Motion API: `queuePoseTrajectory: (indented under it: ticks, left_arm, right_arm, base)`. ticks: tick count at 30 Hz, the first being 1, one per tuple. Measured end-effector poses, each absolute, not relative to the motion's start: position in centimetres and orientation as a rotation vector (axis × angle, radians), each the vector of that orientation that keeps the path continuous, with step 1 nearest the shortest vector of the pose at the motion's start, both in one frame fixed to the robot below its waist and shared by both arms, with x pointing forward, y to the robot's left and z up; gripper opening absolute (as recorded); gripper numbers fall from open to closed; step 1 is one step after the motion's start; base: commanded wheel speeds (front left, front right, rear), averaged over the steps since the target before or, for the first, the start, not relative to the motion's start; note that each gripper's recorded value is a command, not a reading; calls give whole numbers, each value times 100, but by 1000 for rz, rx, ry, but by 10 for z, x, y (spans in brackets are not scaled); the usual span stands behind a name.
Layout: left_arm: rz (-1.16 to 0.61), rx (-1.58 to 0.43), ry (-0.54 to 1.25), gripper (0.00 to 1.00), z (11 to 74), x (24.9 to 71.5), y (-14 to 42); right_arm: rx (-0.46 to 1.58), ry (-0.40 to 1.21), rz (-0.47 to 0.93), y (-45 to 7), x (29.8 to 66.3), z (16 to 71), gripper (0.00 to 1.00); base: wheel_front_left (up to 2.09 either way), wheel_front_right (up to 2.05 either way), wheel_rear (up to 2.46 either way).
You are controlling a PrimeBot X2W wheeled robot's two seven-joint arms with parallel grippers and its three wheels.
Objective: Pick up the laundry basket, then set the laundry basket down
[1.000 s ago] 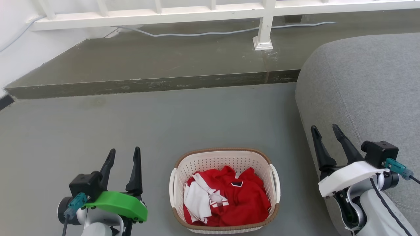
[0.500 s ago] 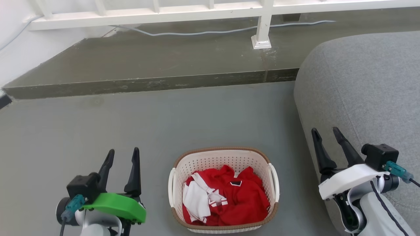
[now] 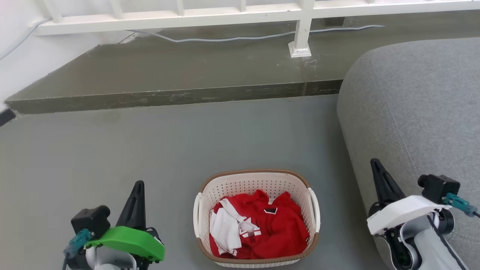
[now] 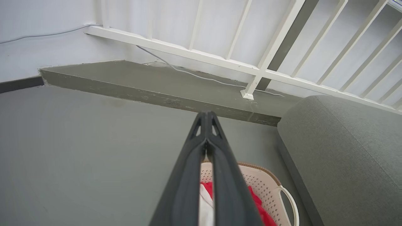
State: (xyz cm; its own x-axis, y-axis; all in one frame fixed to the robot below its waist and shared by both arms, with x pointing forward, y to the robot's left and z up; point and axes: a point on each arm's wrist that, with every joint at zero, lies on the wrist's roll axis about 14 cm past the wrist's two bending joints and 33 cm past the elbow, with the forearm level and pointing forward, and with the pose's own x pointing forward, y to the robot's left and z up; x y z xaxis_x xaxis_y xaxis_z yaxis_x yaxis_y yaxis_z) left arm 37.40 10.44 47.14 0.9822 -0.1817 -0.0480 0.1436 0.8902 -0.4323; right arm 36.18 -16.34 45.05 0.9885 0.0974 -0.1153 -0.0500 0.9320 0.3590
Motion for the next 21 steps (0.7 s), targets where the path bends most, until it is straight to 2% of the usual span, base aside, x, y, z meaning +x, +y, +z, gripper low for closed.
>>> queuePoseTrajectory:
  ticks: [21]
  left_arm:
    - [-79,-692,142,0,466,375,125]
  right_arm:
    - [631,163,-19,-178,365,449,0]
  base:
    - [0,0,0]
